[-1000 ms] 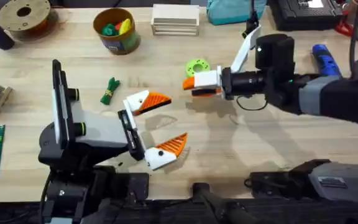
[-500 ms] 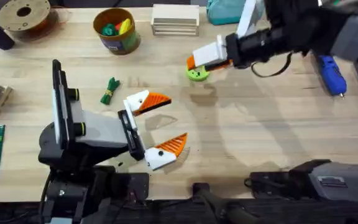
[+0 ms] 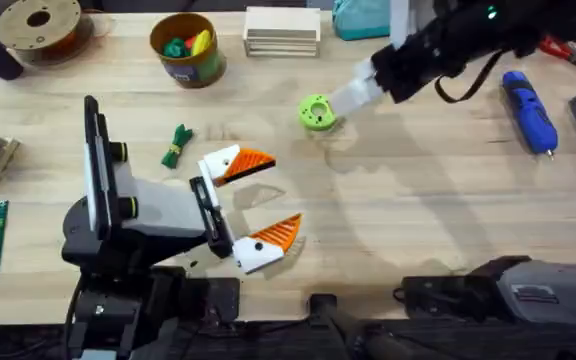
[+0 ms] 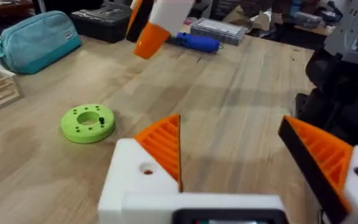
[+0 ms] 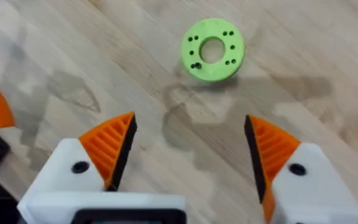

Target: Pick up the gripper from the table and insert it into the empty holder that is missing its gripper. Then pick up a screw, insert it into the mounting hole, and use the screwdriver to tighten it. Finally, clean up the table by picking up the vegetable and placing it into the bucket.

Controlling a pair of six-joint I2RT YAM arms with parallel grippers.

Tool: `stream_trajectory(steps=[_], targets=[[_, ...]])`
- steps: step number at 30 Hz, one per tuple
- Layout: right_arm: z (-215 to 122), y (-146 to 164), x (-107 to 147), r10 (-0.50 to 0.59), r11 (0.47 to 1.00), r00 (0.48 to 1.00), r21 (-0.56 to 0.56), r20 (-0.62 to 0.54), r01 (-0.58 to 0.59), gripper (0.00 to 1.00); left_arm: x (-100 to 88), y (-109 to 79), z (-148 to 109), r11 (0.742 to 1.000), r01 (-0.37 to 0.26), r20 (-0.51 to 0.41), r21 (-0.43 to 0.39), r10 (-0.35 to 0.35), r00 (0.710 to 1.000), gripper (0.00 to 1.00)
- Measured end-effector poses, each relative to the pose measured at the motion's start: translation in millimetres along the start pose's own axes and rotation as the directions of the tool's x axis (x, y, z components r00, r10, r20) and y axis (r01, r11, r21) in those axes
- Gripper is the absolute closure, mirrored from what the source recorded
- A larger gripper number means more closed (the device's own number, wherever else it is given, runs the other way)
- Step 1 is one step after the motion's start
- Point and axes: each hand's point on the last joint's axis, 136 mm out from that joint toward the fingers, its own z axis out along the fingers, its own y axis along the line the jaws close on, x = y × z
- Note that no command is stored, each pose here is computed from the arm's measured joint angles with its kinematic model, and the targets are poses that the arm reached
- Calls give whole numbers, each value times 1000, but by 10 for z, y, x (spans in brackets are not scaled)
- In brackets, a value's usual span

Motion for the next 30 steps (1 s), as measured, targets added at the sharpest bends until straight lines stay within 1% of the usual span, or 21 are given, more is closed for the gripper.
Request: stream_trajectory(steps=[2, 5, 11, 14, 18, 23, 30], targets=[[23, 10, 18, -43, 998, 999, 38, -19, 44, 8, 0, 0, 0, 1000, 0, 0, 0, 0, 1000, 16], [46, 50, 17, -94, 993, 995, 67, -33, 96, 8, 0, 0, 0, 1000, 0, 0, 0, 0, 1000, 15], [123, 53, -6, -128, 987, 991, 89, -45, 132, 8, 0, 0, 0, 1000, 0, 0, 0, 0, 1000, 15], [283, 5, 15, -120, 988, 990, 86, -76, 126, 8, 0, 0, 0, 1000, 0, 0, 0, 0, 1000, 15], [534, -48, 49, -72, 993, 991, 85, -115, 82, 8, 0, 0, 0, 1000, 0, 0, 0, 0, 1000, 15], [741, 11, 81, -1, 997, 990, 80, -144, 13, 8, 0, 0, 0, 1000, 0, 0, 0, 0, 1000, 14], [981, 63, -46, 27, 997, 991, 75, -132, -17, 10, 0, 0, 0, 1000, 0, 0, 0, 0, 1000, 15]])
